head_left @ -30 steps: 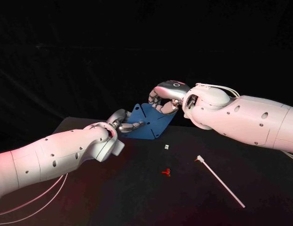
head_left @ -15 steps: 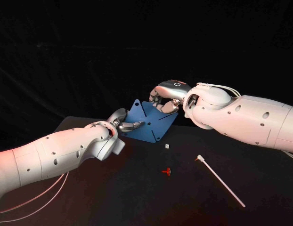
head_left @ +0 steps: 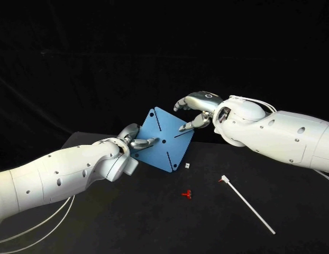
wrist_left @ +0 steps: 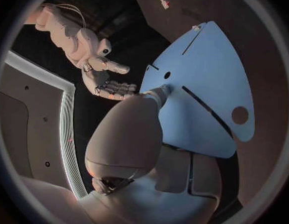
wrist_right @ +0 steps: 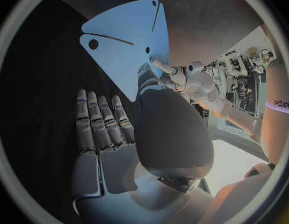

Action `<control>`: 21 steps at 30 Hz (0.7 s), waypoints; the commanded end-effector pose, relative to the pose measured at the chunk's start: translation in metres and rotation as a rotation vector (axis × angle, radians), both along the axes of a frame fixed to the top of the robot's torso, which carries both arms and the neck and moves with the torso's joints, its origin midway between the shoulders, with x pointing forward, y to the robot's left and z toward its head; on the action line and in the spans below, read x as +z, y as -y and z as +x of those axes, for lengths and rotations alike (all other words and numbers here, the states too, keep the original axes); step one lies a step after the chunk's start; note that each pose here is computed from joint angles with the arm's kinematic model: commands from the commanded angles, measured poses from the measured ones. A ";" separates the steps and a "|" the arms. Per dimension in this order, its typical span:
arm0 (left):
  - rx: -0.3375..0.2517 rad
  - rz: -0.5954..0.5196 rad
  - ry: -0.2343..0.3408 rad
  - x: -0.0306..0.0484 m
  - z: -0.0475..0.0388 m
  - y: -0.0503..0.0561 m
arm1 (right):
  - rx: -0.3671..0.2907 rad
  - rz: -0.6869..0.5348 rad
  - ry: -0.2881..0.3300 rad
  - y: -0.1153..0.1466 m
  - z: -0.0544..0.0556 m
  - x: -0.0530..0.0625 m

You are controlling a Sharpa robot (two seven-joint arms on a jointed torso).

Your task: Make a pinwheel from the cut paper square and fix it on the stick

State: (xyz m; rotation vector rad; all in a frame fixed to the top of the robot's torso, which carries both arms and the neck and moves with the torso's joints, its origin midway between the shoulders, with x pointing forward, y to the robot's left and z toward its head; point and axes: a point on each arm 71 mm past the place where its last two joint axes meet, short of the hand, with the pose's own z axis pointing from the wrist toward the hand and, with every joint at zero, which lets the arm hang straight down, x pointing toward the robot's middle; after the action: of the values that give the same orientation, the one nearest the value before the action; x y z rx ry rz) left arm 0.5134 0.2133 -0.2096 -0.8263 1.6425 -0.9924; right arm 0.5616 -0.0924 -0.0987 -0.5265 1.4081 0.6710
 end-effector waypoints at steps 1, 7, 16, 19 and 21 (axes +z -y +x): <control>0.076 -0.044 -0.006 0.0008 0.0022 -0.007 | -0.053 0.185 0.056 0.020 0.003 0.009; 0.232 -0.116 0.046 0.0026 0.0074 -0.025 | -0.145 0.388 0.016 0.066 0.004 0.010; 0.385 -0.216 0.166 0.0099 0.0060 -0.043 | -0.238 0.482 -0.129 0.111 -0.006 -0.020; 0.409 -0.234 0.202 0.0125 0.0039 -0.046 | -0.255 0.479 -0.189 0.120 -0.014 -0.041; 0.417 -0.240 0.214 0.0134 0.0028 -0.046 | -0.257 0.470 -0.219 0.122 -0.019 -0.053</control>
State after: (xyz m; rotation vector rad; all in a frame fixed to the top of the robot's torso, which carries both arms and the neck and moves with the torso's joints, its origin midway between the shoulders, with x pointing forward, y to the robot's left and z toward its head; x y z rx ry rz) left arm 0.5178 0.2569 -0.2019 -1.1140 1.2377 -0.9463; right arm 0.5446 -0.2169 -0.1488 0.0715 1.4065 0.7936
